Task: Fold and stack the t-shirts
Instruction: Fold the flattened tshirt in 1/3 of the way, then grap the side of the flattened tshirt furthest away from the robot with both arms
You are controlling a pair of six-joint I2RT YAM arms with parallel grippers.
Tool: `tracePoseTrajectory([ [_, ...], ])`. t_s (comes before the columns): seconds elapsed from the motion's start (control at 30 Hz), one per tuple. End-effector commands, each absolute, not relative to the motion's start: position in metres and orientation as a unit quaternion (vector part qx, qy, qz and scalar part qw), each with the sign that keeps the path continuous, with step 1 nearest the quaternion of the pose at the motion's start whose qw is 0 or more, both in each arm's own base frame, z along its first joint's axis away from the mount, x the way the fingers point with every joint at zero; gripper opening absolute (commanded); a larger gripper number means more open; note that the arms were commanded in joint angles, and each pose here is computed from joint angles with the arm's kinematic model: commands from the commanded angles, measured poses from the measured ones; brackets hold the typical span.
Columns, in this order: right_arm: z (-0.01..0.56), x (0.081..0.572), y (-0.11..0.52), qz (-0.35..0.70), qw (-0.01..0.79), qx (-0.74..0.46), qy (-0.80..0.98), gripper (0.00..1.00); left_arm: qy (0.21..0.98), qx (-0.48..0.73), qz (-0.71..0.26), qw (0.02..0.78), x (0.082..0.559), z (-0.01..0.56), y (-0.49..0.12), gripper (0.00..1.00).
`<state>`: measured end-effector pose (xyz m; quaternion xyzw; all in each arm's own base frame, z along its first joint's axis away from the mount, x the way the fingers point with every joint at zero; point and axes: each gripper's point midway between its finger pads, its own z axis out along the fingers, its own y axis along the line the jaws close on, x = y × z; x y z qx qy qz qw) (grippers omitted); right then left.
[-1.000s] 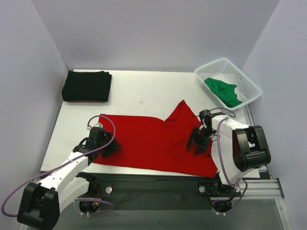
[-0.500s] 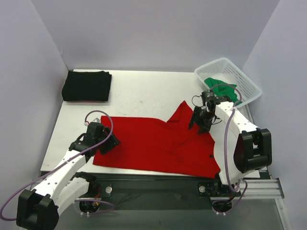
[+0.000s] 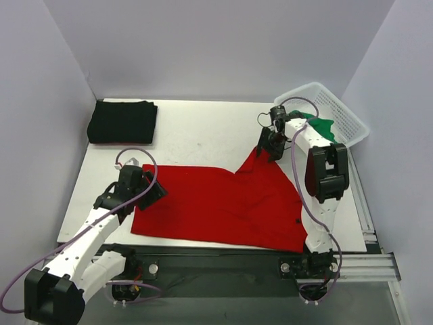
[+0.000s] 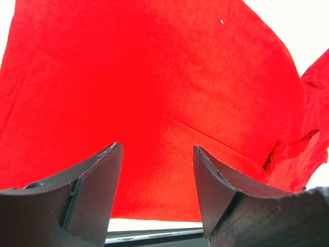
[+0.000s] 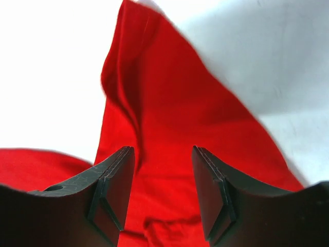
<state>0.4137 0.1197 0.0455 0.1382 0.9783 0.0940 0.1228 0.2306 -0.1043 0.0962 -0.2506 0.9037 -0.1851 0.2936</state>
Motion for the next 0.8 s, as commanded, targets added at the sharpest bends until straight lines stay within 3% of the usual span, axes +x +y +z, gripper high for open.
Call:
tracePoseTrajectory([
  [0.0,0.053,0.428,0.124,0.097,0.143,0.121,0.977,0.49,0.895,-0.252,-0.182,0.321,0.236,0.116,-0.097,0.68],
  [0.67,0.026,0.461,0.156,0.108,0.153,0.094,0.978,0.48,0.898,-0.264,-0.164,0.310,0.221,0.111,-0.085,0.68],
  [0.77,0.025,0.465,0.159,0.109,0.155,0.093,0.977,0.43,0.899,-0.263,-0.164,0.310,0.220,0.110,-0.084,0.68],
])
